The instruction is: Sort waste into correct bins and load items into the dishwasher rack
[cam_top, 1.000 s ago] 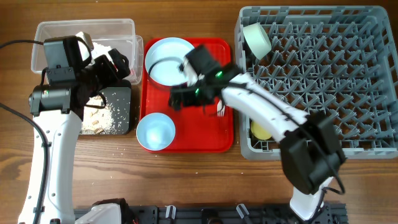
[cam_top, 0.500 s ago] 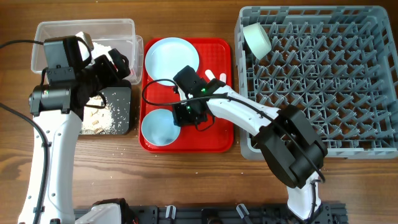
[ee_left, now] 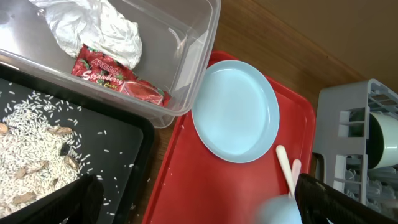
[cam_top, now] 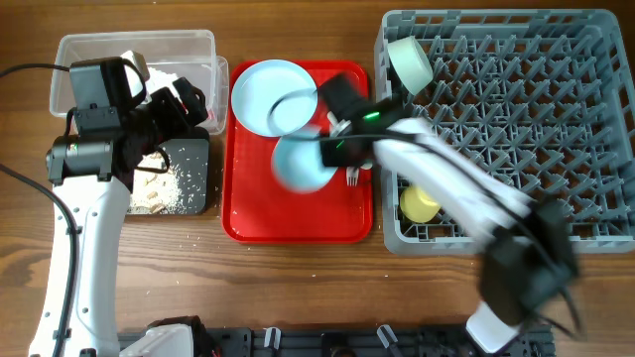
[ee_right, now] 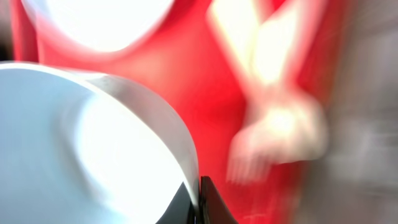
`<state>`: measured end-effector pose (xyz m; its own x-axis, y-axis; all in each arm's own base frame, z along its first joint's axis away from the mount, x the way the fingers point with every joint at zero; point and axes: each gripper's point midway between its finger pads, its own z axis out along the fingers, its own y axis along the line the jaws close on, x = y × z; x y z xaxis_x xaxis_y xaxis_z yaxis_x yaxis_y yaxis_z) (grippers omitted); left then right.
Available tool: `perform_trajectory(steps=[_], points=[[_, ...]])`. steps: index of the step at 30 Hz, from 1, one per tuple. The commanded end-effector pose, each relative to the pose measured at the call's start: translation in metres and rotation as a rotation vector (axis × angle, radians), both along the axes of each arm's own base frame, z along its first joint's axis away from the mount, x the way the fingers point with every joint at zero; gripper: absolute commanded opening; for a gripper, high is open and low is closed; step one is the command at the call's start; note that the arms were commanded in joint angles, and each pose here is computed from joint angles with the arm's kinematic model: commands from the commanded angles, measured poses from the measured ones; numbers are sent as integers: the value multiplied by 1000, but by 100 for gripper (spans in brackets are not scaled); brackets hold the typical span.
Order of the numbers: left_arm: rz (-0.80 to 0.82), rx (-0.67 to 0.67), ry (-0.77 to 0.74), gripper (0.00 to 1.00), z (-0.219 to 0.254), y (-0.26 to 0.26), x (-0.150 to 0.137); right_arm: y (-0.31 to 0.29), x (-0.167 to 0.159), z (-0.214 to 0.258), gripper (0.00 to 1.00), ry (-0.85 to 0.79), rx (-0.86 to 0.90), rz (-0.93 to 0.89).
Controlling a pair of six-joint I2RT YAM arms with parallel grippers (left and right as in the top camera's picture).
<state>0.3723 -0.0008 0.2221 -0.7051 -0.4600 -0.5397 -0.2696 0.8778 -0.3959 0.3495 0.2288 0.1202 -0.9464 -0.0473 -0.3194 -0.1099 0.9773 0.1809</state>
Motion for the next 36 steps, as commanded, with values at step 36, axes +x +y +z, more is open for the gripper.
perform_trajectory(steps=[36], points=[[4,8,-15,100,5,3,3,-149,43,22,5,-225,-1238,170]])
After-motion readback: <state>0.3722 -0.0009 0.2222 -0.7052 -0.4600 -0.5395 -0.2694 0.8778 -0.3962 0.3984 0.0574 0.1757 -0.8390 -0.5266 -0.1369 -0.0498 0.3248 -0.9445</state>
